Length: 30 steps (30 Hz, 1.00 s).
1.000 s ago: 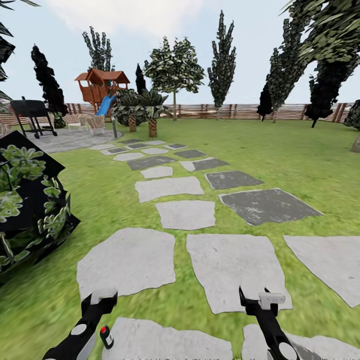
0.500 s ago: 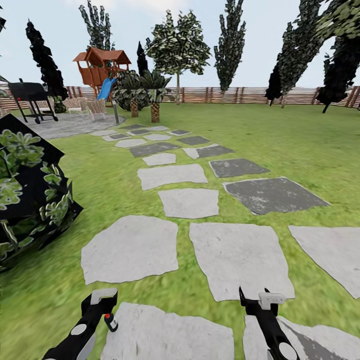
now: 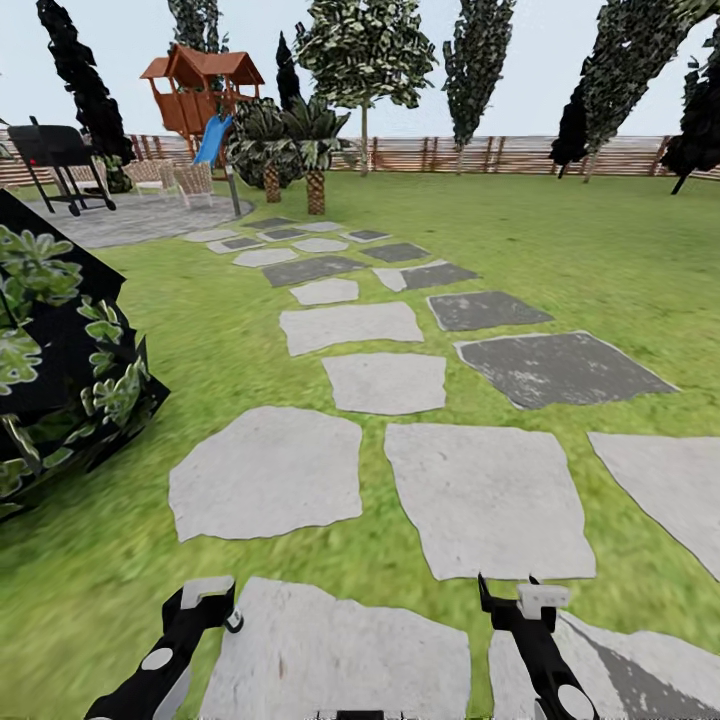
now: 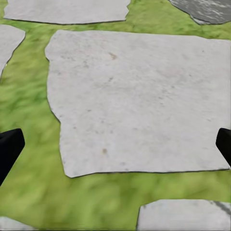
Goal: In the garden, pick up the pesticide atomizer on the floor and spray pesticide onto both trees until each tree trunk is fully covered.
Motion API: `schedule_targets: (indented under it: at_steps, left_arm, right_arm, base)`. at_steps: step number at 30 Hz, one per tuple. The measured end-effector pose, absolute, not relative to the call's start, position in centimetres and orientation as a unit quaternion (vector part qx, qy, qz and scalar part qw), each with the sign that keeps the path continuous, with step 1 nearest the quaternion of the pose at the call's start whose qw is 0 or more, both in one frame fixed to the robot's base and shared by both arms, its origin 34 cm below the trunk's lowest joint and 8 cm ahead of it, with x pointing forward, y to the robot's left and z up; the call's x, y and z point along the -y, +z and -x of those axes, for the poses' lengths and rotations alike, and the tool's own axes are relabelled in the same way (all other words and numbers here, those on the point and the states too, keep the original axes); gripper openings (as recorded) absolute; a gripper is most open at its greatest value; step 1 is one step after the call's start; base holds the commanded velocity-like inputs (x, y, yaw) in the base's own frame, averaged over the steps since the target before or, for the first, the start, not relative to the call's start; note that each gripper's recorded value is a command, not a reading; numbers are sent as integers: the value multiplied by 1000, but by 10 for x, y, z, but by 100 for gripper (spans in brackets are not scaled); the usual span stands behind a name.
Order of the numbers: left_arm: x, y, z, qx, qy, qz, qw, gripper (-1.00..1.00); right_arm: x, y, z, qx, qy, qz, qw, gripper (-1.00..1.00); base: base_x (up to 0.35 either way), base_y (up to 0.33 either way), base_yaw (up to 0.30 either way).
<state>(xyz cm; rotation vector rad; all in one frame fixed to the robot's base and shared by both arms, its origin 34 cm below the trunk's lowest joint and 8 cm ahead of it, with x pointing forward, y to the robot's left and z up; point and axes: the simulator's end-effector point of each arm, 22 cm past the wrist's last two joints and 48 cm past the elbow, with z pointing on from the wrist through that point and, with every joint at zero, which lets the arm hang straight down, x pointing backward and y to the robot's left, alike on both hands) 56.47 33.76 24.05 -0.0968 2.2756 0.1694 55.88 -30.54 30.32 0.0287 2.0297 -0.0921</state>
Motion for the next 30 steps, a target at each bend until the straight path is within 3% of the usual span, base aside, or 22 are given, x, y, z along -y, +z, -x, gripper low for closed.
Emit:
schedule_targets:
  at_steps: [30]
  left_arm:
    - [-336, 171, -525, -925, 70, 29, 373, 100]
  right_arm:
    - [305, 223, -518, -890, -39, -8, 453, 100]
  base:
    - [0, 0, 11]
